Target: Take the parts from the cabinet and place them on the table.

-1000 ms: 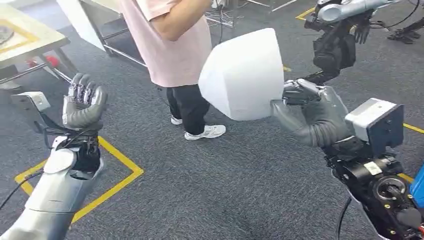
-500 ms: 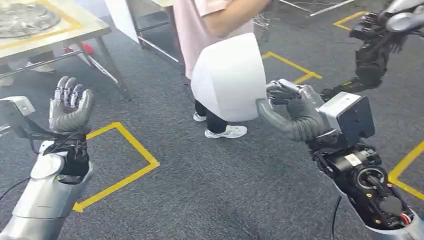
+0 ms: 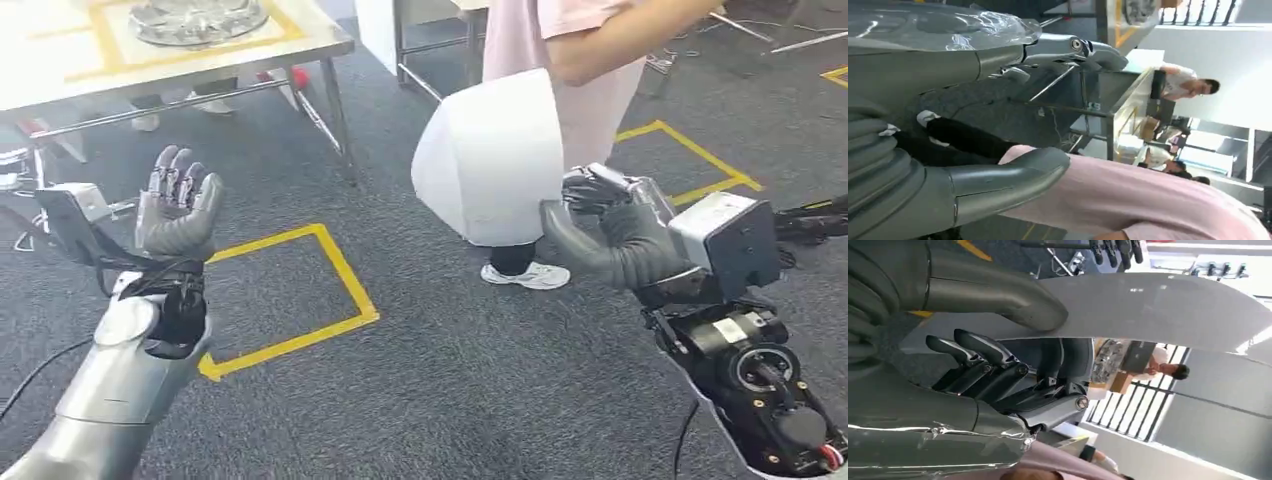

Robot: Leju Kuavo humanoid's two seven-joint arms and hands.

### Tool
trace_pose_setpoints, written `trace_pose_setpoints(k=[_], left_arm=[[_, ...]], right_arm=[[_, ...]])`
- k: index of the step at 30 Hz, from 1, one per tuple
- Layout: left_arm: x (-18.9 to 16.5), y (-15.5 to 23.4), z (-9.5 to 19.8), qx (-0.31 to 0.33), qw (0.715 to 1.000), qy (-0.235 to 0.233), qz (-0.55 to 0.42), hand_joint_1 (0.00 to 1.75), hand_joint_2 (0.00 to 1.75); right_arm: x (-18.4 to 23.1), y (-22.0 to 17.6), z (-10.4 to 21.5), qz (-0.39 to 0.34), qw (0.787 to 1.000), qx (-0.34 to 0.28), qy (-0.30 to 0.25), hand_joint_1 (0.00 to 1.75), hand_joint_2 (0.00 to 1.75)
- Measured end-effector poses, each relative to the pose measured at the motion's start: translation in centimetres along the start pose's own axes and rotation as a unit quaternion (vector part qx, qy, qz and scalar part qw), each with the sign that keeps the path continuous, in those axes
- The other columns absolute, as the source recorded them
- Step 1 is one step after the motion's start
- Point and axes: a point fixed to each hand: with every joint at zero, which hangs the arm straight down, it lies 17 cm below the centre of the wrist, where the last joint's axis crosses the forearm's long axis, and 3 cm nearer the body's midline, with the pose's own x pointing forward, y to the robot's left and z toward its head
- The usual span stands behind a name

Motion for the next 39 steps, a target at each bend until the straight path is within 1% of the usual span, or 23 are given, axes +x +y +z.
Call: trace_pose_setpoints(k=[2,7,18,33,39], left_arm=[[0.2,0.0,-0.3,0.0,1.0,-0.004,0.0,0.0,1.75],[-0.1,0.0,0.0,-0.001,1.0,0.001,0.001,0.0,1.75],[0.2,0.2,-0.6,-0.001,1.0,-0.007,-0.001,0.0,1.75],[-0.2,0.0,-0.8,-0.001,1.0,-0.002,0.005,0.0,1.75],[-0.8,-0.1,-0.4,-0.001,1.0,0.007,0.005,0.0,1.75]], right_arm=[[0.0,-0.1,0.0,0.001,1.0,-0.001,0.0,1.75,1.75],[-0.5,0.1,0.2,0.001,1.0,0.001,0.007,1.75,1.75],[-0.3,-0.1,-0.4,0.005,1.0,0.004,0.001,1.75,1.75],[-1.2,-0.4,-0.1,0.002,1.0,-0.006,0.015,1.75,1.75],[-1.5,-0.2,0.1,0.0,1.0,-0.006,0.02,1.75,1.75]])
